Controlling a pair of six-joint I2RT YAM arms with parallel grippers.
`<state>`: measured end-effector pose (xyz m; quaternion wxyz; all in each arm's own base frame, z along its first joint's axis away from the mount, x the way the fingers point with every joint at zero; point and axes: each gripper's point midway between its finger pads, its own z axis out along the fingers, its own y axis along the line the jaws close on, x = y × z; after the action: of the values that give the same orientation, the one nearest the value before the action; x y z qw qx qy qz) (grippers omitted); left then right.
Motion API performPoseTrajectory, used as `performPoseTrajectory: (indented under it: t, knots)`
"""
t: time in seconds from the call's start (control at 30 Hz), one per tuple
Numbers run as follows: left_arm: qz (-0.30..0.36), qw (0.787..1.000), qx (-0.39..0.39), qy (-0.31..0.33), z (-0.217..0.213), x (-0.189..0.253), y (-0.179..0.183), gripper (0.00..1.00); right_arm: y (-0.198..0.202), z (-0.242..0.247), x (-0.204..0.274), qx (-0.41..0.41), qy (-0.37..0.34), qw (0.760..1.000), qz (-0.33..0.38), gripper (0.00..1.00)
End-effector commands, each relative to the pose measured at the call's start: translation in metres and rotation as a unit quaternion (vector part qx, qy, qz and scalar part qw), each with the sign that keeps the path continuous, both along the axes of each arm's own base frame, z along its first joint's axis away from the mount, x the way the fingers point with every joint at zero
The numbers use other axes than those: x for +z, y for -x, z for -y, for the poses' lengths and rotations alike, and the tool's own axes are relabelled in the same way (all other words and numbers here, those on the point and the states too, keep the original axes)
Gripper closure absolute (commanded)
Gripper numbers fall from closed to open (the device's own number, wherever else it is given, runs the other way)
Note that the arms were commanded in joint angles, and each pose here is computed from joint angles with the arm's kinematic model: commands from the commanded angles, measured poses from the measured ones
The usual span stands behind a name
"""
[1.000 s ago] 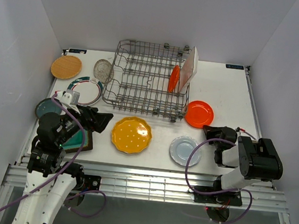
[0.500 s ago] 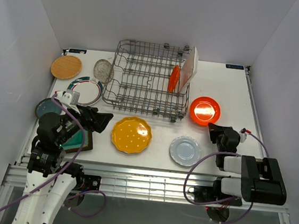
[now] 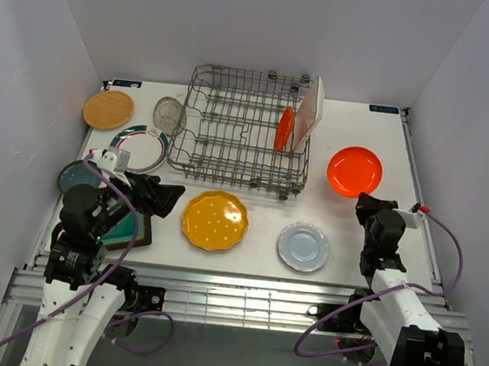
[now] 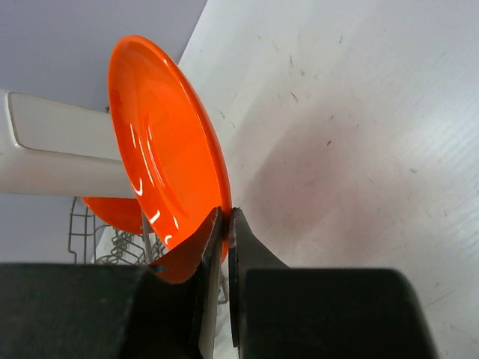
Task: Load the plates into the dish rack
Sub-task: Pick up the plate at the center of the board.
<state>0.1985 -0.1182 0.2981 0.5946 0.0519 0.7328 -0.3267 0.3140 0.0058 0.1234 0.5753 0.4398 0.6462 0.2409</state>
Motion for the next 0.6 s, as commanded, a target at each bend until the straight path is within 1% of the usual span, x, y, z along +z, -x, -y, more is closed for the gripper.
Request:
performPoseTrajectory:
  t: [0.0, 0.5, 0.53, 0.57]
  knots:
    - [0.009, 1.0, -0.003, 0.0, 0.001, 0.002, 0.0, 0.02, -0.012, 0.006, 0.04, 0.002, 0.056, 0.998, 0.022, 0.92]
    - [0.011, 1.0, -0.003, -0.001, 0.001, 0.003, 0.0, 0.02, -0.025, -0.023, 0.091, 0.078, 0.094, 0.99, 0.069, 0.92]
    - [0.009, 1.0, -0.003, 0.0, 0.001, 0.002, 0.0, 0.02, -0.027, -0.026, 0.101, 0.082, 0.097, 0.989, 0.077, 0.92]
    - [0.01, 1.0, -0.003, -0.001, 0.001, 0.002, 0.0, 0.02, -0.028, -0.03, 0.101, 0.091, 0.102, 0.988, 0.072, 0.92]
